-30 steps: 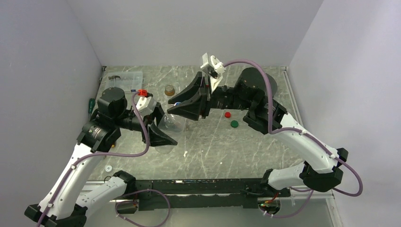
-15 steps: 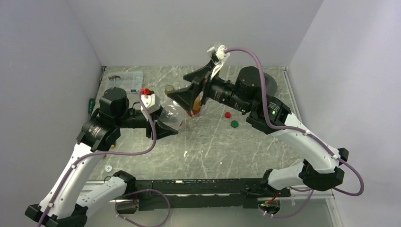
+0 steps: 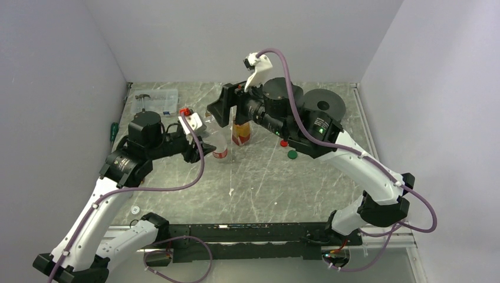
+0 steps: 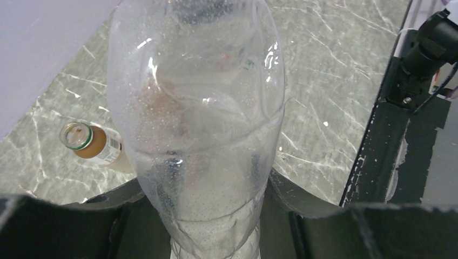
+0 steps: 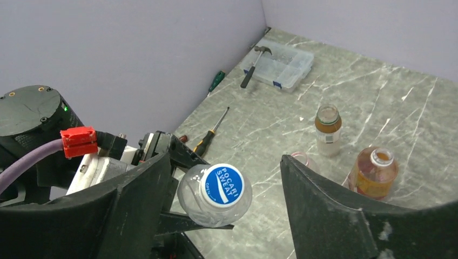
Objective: Unscrew the bottle caps
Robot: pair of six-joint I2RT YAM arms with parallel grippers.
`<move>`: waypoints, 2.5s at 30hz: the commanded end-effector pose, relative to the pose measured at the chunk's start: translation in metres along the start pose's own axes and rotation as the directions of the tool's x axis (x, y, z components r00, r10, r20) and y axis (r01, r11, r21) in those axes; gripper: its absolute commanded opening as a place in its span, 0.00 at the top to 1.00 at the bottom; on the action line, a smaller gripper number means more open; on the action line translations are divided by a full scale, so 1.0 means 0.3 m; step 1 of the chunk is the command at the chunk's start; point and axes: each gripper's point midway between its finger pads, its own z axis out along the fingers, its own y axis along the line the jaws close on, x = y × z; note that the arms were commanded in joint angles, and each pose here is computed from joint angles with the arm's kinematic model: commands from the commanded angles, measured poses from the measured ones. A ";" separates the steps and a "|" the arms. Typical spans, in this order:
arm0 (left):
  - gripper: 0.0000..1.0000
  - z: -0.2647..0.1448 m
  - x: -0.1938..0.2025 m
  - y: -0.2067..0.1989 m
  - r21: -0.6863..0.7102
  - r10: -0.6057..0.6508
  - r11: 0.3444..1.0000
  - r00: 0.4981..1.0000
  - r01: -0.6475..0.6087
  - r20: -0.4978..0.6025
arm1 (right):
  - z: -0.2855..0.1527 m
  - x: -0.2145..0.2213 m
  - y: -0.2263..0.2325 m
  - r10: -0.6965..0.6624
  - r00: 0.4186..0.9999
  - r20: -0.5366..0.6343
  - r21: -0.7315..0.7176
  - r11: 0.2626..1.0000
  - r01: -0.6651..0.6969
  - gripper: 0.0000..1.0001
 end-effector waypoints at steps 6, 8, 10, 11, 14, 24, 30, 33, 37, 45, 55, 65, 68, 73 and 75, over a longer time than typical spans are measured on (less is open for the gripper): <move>1.00 -0.010 -0.034 0.056 -0.091 0.043 0.995 0.999 -0.040 0.033 | 0.009 0.000 0.035 0.069 0.998 0.009 -0.036 0.997 -0.069 0.34; 1.00 -0.010 -0.036 0.058 -0.094 0.043 0.995 0.998 -0.039 0.035 | 0.020 0.013 0.034 0.077 0.997 0.001 -0.032 0.997 -0.077 0.37; 1.00 -0.009 -0.035 0.056 -0.092 0.040 0.995 0.999 -0.036 0.036 | 0.031 0.023 0.030 0.080 0.997 -0.005 -0.024 0.996 -0.081 0.38; 1.00 -0.009 -0.036 0.055 -0.091 0.038 0.995 0.999 -0.035 0.037 | 0.036 0.028 0.030 0.081 0.997 -0.008 -0.021 0.996 -0.081 0.38; 1.00 -0.011 -0.035 0.053 -0.090 0.036 0.995 0.999 -0.033 0.038 | 0.045 0.032 0.028 0.079 0.997 -0.008 -0.017 0.997 -0.079 0.42; 1.00 -0.017 -0.040 0.048 -0.089 0.033 0.996 0.999 -0.029 0.043 | 0.049 0.020 0.048 0.086 0.996 0.001 -0.045 0.995 -0.086 0.62; 1.00 -0.017 -0.048 0.039 -0.075 0.022 0.997 0.998 -0.018 0.052 | 0.036 0.014 0.064 0.083 0.997 0.009 -0.084 0.993 -0.082 0.77; 1.00 -0.017 -0.060 0.008 -0.028 0.005 1.000 0.998 -0.003 0.067 | 0.014 -0.004 0.094 0.035 0.999 0.026 -0.155 0.987 -0.031 0.80; 1.00 -0.026 -0.080 -0.105 0.155 -0.035 0.988 0.995 0.020 0.094 | -0.055 -0.048 0.147 -0.065 0.994 0.091 -0.284 0.955 0.089 0.83; 1.00 -0.079 -0.063 -0.290 0.456 -0.088 0.889 0.993 0.043 0.078 | -0.255 -0.093 0.252 -0.188 0.958 0.217 -0.569 0.773 0.280 0.83; 1.00 -0.117 -0.074 -0.363 0.586 -0.127 0.808 0.990 0.064 0.068 | -0.393 -0.052 0.302 -0.232 0.940 0.250 -0.757 0.558 0.339 0.83; 1.00 -0.097 -0.077 -0.327 0.528 -0.100 0.848 0.992 0.043 0.080 | -0.333 -0.027 0.265 -0.266 0.950 0.167 -0.748 0.593 0.297 0.55; 1.00 -0.083 -0.083 -0.300 0.488 -0.086 0.872 0.992 0.033 0.087 | -0.245 -0.016 0.213 -0.244 0.965 0.100 -0.669 0.701 0.247 0.12; 1.00 -0.060 -0.081 -0.244 0.393 -0.051 0.919 0.994 0.009 0.096 | -0.183 -0.070 0.129 -0.152 0.983 0.102 -0.496 0.849 0.183 0.00; 1.00 -0.045 -0.076 -0.202 0.322 -0.032 0.947 0.995 -0.001 0.098 | -0.161 -0.106 0.083 -0.080 0.991 0.112 -0.395 0.911 0.118 0.00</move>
